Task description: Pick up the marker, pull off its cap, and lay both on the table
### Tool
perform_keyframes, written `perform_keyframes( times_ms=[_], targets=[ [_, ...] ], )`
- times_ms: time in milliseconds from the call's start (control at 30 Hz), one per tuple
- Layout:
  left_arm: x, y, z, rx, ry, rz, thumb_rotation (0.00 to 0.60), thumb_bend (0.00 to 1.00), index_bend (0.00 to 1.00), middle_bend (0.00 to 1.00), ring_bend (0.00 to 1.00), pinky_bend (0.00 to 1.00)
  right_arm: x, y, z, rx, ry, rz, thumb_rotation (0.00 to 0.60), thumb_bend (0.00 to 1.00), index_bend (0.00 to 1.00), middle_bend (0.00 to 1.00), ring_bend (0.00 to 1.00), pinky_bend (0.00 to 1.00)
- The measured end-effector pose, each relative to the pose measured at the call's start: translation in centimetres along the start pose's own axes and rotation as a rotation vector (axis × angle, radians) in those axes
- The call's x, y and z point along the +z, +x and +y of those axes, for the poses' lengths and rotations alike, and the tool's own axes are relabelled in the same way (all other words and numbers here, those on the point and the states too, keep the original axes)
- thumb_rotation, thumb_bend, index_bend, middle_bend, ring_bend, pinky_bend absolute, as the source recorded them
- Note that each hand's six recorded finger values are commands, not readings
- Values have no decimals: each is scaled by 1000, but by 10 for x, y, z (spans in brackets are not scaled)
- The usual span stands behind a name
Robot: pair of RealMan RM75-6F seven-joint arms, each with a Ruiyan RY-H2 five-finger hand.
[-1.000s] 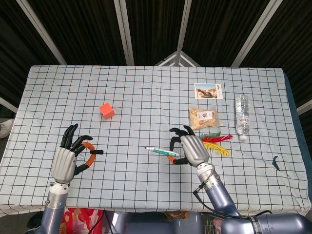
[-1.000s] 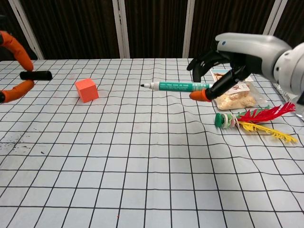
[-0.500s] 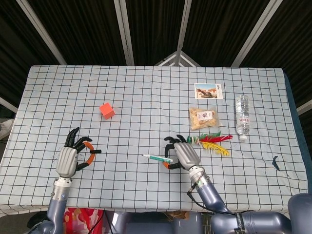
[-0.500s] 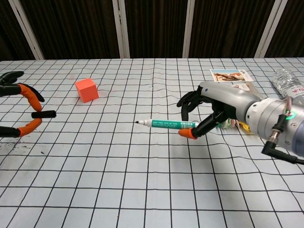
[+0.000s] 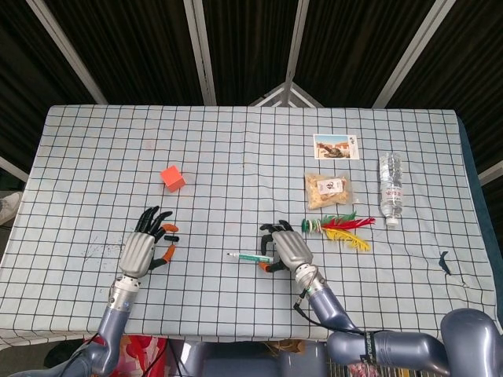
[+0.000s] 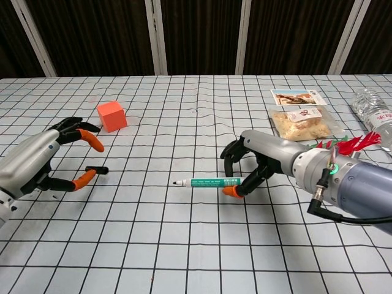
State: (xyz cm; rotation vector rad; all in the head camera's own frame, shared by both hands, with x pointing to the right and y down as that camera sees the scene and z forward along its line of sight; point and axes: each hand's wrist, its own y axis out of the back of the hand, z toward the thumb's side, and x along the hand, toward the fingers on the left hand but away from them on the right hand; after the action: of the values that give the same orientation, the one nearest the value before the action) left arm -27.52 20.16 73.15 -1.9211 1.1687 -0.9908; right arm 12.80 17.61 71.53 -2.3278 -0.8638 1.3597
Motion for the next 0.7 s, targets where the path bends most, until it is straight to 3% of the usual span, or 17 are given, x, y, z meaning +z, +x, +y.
perform_keyframes(
  times_ms=[200, 367, 567, 700],
  targets=[
    [-1, -2, 7, 5, 17, -7, 600, 550, 252, 44, 0, 0, -5, -2, -4, 21, 7, -32, 600, 309, 176, 165, 154, 24],
    [2, -4, 23, 31, 25, -27, 600, 546, 203, 6, 0, 0, -5, 4, 6, 6, -1, -34, 600, 274, 69, 138, 147, 25],
    [4, -15, 55, 56, 40, -41, 600, 546, 193, 58, 0, 0, -4, 24, 35, -43, -23, -21, 600, 270, 121, 136, 148, 25],
    [3, -33, 91, 78, 73, -13, 600, 545, 211, 73, 0, 1, -13, 47, 68, -113, -17, -24, 600, 269, 172, 136, 152, 25]
  ],
)
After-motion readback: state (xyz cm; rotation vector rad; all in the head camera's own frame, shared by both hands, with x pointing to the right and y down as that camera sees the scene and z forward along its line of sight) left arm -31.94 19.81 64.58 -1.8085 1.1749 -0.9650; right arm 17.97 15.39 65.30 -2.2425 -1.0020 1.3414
